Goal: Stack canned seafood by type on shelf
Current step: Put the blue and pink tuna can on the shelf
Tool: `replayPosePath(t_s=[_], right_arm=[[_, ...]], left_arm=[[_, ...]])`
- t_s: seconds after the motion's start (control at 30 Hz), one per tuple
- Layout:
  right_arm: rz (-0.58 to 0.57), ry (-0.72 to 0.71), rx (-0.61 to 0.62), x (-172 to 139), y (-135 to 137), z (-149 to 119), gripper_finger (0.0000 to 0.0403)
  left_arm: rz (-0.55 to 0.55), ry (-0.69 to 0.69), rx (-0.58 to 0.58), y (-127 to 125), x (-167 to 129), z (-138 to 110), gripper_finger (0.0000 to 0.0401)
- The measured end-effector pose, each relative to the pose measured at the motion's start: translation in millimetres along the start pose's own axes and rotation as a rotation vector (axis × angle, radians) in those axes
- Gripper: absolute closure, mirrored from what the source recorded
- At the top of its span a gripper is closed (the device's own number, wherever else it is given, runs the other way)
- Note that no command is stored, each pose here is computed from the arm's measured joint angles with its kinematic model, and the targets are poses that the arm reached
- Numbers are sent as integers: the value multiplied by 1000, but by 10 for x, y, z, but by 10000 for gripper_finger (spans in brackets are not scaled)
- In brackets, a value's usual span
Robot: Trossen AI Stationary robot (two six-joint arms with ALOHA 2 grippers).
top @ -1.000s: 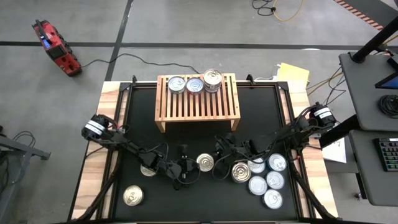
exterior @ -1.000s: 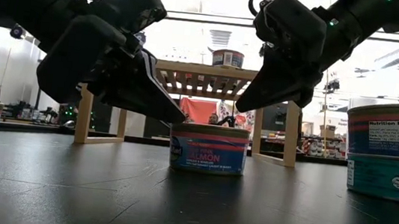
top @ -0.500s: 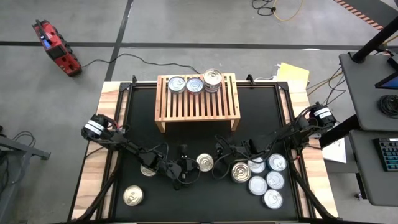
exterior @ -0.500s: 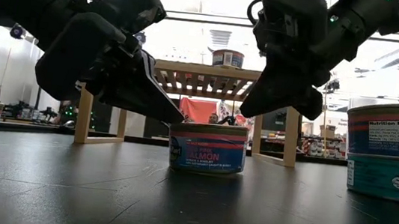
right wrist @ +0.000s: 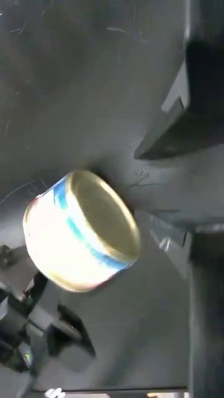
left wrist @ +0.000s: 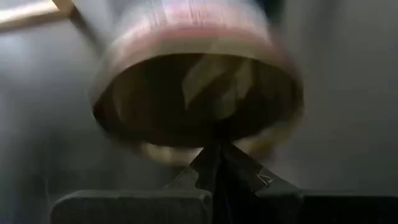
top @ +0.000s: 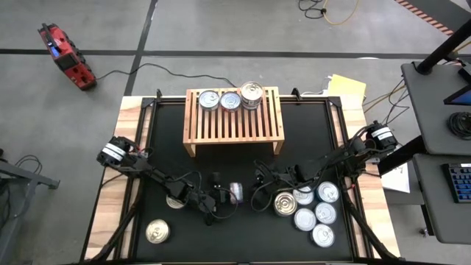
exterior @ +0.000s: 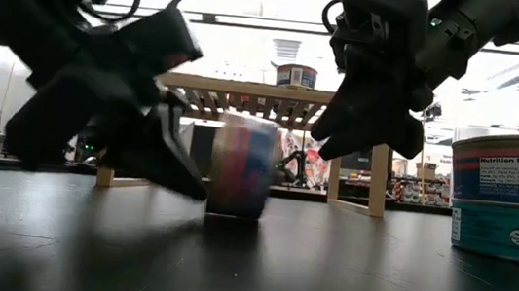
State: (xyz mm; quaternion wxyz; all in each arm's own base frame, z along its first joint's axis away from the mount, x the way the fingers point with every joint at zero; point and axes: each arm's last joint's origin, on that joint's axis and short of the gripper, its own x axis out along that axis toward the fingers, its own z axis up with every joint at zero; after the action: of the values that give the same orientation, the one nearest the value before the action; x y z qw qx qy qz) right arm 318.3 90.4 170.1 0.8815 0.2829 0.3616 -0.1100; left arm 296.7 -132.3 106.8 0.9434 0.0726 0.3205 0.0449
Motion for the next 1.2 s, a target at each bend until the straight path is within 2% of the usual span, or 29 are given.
replayPosePath(t_s=[0.23,0.5,0.9,1.2], right_arm=[[45,-52,-28,-2,48,47,159],[59,-36,-3,-1,55,42,98],[82,-63,-111,215,179,89,57],[43,-31,-212,398,282,144,59]], left_arm=[[6,-27,-18,-2,-8,45,401],[5,-49,-18,-5,-9,69,401],[0,-101,-17,-8,-11,129,401],[0,-128,-13,-1,-6,159,401]])
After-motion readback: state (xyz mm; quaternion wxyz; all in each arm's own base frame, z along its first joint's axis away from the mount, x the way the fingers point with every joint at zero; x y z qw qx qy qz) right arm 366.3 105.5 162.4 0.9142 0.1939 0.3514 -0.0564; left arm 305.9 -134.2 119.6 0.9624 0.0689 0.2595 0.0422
